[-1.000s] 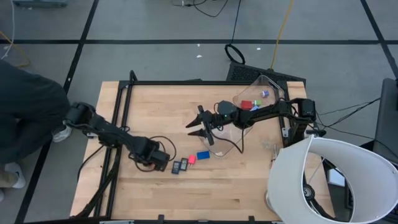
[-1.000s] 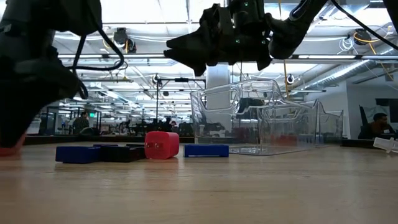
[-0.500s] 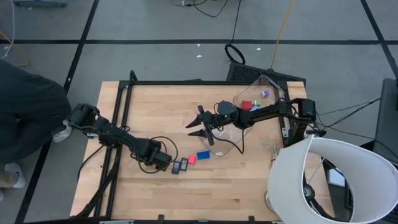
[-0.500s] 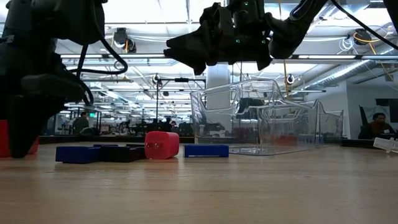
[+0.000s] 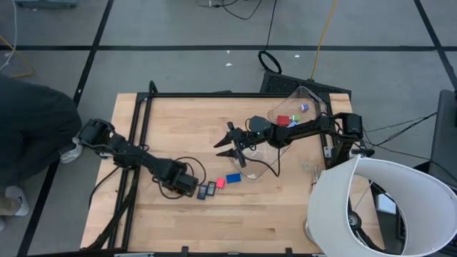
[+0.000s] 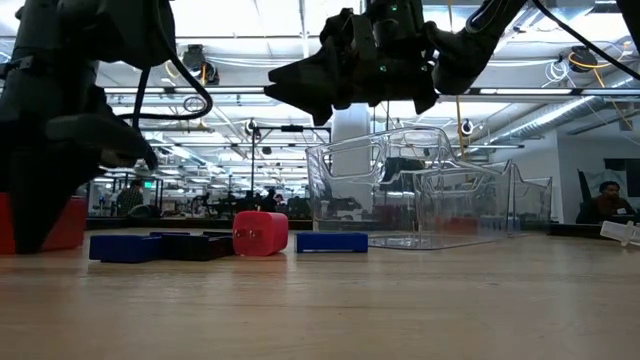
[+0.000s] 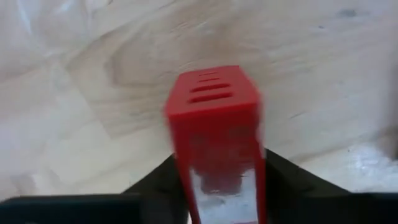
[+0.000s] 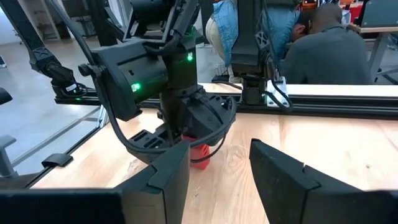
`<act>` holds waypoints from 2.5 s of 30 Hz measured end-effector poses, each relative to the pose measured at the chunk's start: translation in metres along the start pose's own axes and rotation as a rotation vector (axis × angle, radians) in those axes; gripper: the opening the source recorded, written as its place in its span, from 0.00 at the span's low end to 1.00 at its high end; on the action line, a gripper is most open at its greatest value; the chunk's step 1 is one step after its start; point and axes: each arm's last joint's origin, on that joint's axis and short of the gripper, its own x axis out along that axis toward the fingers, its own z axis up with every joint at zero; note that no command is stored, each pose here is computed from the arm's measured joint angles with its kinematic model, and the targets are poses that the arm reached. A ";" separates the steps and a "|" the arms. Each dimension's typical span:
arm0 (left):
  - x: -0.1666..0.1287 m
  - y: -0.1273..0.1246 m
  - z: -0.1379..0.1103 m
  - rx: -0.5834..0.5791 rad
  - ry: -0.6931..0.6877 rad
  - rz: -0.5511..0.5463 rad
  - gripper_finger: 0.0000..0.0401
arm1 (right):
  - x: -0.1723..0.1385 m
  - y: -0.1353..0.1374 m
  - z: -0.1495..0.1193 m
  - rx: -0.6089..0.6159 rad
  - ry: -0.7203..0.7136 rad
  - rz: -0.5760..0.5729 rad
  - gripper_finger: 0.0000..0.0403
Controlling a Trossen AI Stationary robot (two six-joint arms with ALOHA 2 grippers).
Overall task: Pick & Place Office items
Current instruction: Put the red charger adapter into the right transparent bin
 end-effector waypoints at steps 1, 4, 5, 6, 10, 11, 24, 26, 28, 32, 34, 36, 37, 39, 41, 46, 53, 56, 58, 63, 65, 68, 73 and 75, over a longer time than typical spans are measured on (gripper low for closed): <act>0.000 -0.001 0.000 0.037 -0.016 -0.007 0.31 | 0.000 0.000 0.000 -0.001 -0.001 0.000 0.39; 0.000 -0.002 0.002 0.190 -0.034 -0.020 0.31 | 0.000 0.000 0.000 -0.005 -0.002 0.000 0.39; -0.001 -0.002 0.004 0.234 -0.030 -0.021 0.31 | 0.000 0.000 0.000 -0.006 -0.002 0.000 0.39; -0.002 -0.002 0.006 0.275 -0.029 -0.022 0.31 | 0.000 0.000 0.000 -0.006 0.000 0.000 0.39; -0.014 0.003 0.016 0.342 -0.151 0.017 0.31 | -0.001 -0.001 -0.003 -0.016 0.024 -0.005 0.39; -0.022 0.002 0.019 0.354 -0.199 0.013 0.31 | -0.001 -0.002 -0.003 -0.018 0.027 -0.007 0.39; -0.089 -0.010 0.048 0.573 -0.758 -0.165 0.31 | -0.018 0.004 0.018 -0.057 0.103 -0.016 0.39; -0.091 -0.016 0.055 0.606 -0.758 -0.228 0.31 | -0.012 0.016 0.013 -0.087 0.125 0.022 0.40; -0.090 -0.022 0.062 0.658 -0.728 -0.285 0.31 | -0.001 0.027 0.005 -0.144 0.121 0.047 0.44; -0.089 -0.028 0.068 0.754 -0.703 -0.344 0.31 | 0.009 0.039 -0.004 -0.183 0.149 -0.047 0.55; -0.089 -0.030 0.069 0.791 -0.708 -0.341 0.31 | 0.009 0.039 0.000 -0.160 0.129 -0.091 0.60; -0.089 -0.030 0.069 0.815 -0.715 -0.339 0.31 | 0.009 0.039 0.001 -0.110 0.117 -0.101 0.65; -0.090 -0.030 0.069 0.825 -0.717 -0.346 0.31 | 0.009 0.039 0.000 -0.086 0.120 -0.099 0.67; -0.090 -0.031 0.069 0.844 -0.720 -0.354 0.31 | 0.009 0.038 -0.001 -0.059 0.128 -0.099 0.70; -0.091 -0.033 0.068 0.862 -0.720 -0.376 0.31 | 0.009 0.038 0.000 -0.054 0.120 -0.100 0.72; -0.105 -0.040 0.069 0.913 -0.724 -0.423 0.31 | 0.011 0.037 -0.004 -0.048 0.115 -0.101 0.71; -0.130 -0.046 0.067 1.013 -0.778 -0.426 0.31 | 0.011 0.037 -0.002 -0.049 0.106 -0.100 0.66; -0.132 -0.047 0.067 1.024 -0.786 -0.426 0.31 | 0.011 0.037 -0.002 -0.052 0.098 -0.097 0.63; -0.132 -0.047 0.067 1.024 -0.784 -0.425 0.31 | 0.011 0.038 -0.002 -0.051 0.100 -0.091 0.61; -0.132 -0.047 0.067 1.020 -0.782 -0.429 0.31 | 0.011 0.039 -0.002 -0.039 0.099 -0.056 0.51; -0.131 -0.047 0.067 1.021 -0.779 -0.432 0.31 | 0.011 0.039 -0.002 -0.028 0.098 -0.041 0.47; -0.131 -0.047 0.067 1.014 -0.774 -0.439 0.31 | 0.011 0.039 -0.001 -0.025 0.096 -0.027 0.41; -0.131 -0.047 0.066 1.003 -0.773 -0.438 0.33 | 0.011 0.040 0.000 -0.025 0.095 -0.023 0.33; -0.131 -0.047 0.066 0.999 -0.775 -0.435 0.33 | 0.011 0.039 -0.001 -0.018 0.096 -0.024 0.30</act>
